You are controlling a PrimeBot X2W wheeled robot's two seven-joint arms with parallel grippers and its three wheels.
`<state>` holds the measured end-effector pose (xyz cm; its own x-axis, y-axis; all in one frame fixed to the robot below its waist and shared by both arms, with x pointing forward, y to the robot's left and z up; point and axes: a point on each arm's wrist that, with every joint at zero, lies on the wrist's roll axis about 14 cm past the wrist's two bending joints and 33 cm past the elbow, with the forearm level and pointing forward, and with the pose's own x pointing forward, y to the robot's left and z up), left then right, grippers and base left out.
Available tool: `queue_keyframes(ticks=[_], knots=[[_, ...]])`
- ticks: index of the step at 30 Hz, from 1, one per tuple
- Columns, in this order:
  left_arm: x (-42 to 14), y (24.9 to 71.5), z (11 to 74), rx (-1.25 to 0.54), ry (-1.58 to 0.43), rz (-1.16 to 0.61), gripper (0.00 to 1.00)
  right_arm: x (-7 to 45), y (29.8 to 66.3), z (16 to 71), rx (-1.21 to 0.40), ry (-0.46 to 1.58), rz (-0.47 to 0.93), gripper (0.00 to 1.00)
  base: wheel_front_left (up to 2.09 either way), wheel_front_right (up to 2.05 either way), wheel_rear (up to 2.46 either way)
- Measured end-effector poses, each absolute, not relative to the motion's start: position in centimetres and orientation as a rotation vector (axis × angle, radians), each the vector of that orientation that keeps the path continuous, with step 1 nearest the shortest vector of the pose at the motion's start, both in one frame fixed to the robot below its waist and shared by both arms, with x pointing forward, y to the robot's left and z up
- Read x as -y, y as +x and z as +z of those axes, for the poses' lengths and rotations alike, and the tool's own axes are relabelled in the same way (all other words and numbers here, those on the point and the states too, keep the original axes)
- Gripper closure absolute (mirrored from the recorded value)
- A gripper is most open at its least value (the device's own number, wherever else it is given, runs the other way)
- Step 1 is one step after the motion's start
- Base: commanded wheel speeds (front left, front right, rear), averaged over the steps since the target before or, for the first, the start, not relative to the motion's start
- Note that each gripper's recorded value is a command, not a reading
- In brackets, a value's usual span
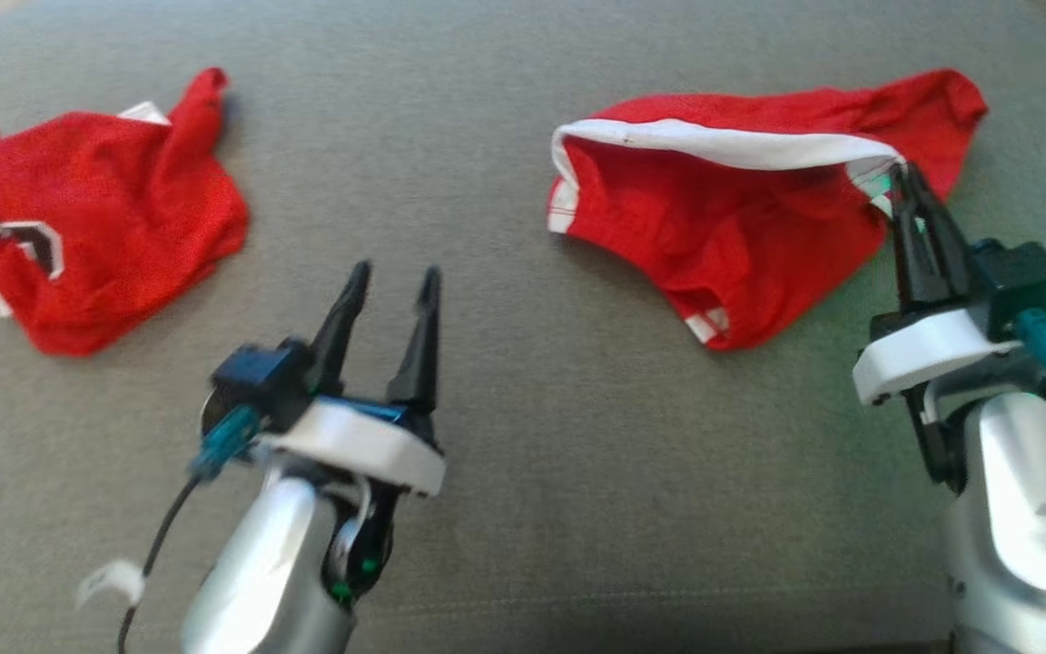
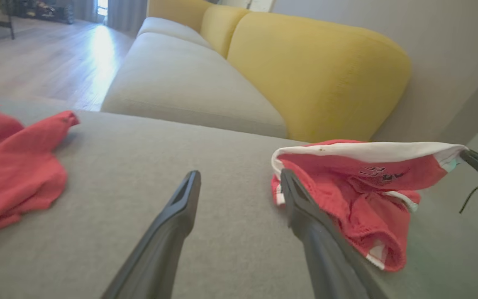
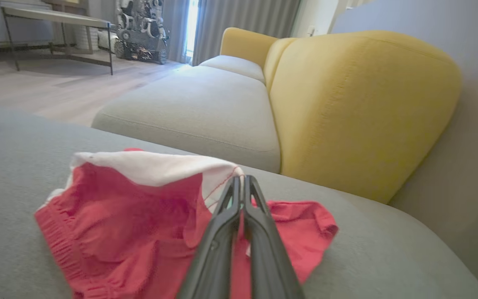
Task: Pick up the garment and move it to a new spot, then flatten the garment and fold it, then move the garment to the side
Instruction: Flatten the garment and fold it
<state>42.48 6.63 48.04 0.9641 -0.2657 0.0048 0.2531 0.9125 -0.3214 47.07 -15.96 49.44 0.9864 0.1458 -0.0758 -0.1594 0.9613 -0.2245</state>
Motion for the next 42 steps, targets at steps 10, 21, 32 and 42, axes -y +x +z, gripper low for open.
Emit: queue_keyframes(ticks=[10, 21, 32, 42], knots=[[0.8, 45.8, 44.8, -0.13, -0.234, -0.531, 0.0, 20.7, 46.3, 47.2, -0.143, -0.26, 0.048, 1.0, 0.0, 0.0, 0.0], [4.0, 47.7, 42.0, -0.219, -0.267, -0.646, 0.0, 22.3, 46.8, 46.0, -0.166, -0.279, 0.013, 1.0, 0.0, 0.0, 0.0], [4.7, 49.1, 40.3, -0.286, -0.278, -0.653, 0.0, 22.2, 47.1, 45.7, -0.165, -0.283, 0.017, 1.0, 0.0, 0.0, 0.0], [5.9, 49.3, 39.7, -0.326, -0.291, -0.683, 1.0, 22.3, 47.3, 45.8, -0.159, -0.292, 0.015, 1.0, 0.0, 0.0, 0.0]])
